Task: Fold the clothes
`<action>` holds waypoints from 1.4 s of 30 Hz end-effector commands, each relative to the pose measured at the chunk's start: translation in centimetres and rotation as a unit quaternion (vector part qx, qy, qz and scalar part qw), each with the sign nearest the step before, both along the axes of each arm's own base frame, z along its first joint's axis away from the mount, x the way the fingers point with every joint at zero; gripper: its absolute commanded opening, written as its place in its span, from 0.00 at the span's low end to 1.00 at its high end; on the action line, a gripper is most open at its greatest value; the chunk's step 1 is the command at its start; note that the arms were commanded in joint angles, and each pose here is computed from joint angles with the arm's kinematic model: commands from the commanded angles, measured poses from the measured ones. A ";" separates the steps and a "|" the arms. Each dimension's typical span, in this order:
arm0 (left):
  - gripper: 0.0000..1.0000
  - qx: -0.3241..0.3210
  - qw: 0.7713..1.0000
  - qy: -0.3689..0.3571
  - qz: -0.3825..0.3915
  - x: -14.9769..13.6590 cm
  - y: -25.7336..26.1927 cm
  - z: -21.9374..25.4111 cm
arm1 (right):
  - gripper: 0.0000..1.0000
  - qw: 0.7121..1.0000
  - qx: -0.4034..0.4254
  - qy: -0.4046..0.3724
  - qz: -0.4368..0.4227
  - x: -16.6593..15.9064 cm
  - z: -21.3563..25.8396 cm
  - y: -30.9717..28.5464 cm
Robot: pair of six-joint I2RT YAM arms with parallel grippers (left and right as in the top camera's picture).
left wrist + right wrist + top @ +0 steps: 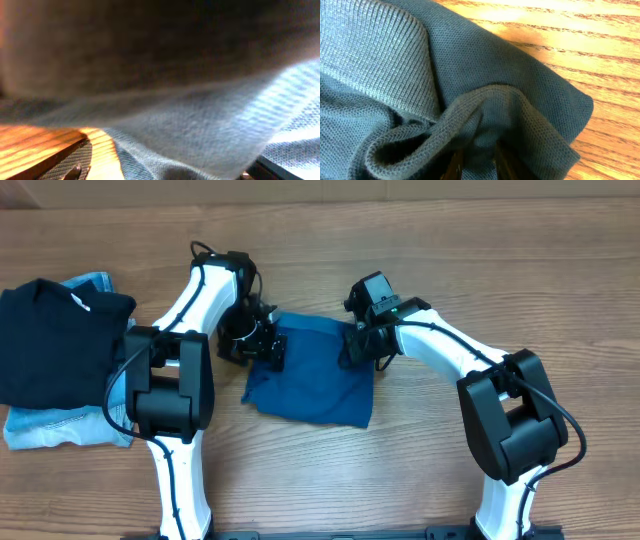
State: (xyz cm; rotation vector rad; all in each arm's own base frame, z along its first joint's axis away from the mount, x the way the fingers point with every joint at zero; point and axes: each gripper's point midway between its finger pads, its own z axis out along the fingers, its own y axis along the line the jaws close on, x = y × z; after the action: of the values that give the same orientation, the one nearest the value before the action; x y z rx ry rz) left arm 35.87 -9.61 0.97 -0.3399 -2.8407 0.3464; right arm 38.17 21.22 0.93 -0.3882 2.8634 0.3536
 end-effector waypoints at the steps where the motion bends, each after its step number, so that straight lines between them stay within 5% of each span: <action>1: 0.91 0.064 0.998 0.010 0.015 -0.4 2.2 -1.6 | 0.26 1.000 -0.023 0.010 -0.006 -0.2 -1.1 -1.2; 15: 0.92 -0.121 0.992 0.024 -0.023 -4.2 -3.4 -5.4 | 0.26 1.000 -0.026 0.016 -0.006 -0.5 -1.2 -1.3; 21: 0.59 -0.145 0.989 0.030 -0.022 -4.6 -4.0 -5.2 | 0.26 0.999 -0.027 0.019 -0.006 -0.7 -1.2 -1.4; 25: 0.17 -0.144 0.989 0.033 -0.022 -4.8 -4.0 -5.2 | 0.26 0.999 -0.028 0.020 -0.006 -0.7 -1.2 -1.4; 27: 0.05 -0.143 0.989 0.033 -0.022 -4.7 -4.0 -5.2 | 0.26 0.999 -0.029 0.021 -0.005 -0.8 -1.2 -1.4; 29: 0.04 -0.139 0.990 0.031 -0.018 -4.4 -3.7 -4.8 | 0.24 0.999 -0.029 0.021 -0.005 -0.8 -1.1 -1.4; 32: 0.04 -0.088 0.996 0.005 -0.025 -2.4 -2.2 -3.1 | 0.25 0.999 -0.029 -0.009 -0.010 0.5 2.3 -1.3; 36: 0.04 -0.056 0.996 -0.066 -0.011 1.4 -1.4 1.5 | 0.30 0.993 -0.031 -0.109 -0.032 2.8 12.6 -2.1; 42: 0.04 0.066 0.978 -0.196 0.038 4.5 3.9 9.9 | 0.33 0.970 -0.043 -0.227 -0.074 1.6 24.1 -5.5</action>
State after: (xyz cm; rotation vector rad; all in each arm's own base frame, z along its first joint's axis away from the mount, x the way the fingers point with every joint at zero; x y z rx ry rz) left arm 38.61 -9.58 5.22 -0.3810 -3.0496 0.4160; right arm 40.08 17.66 21.20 -0.2849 2.5353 0.1659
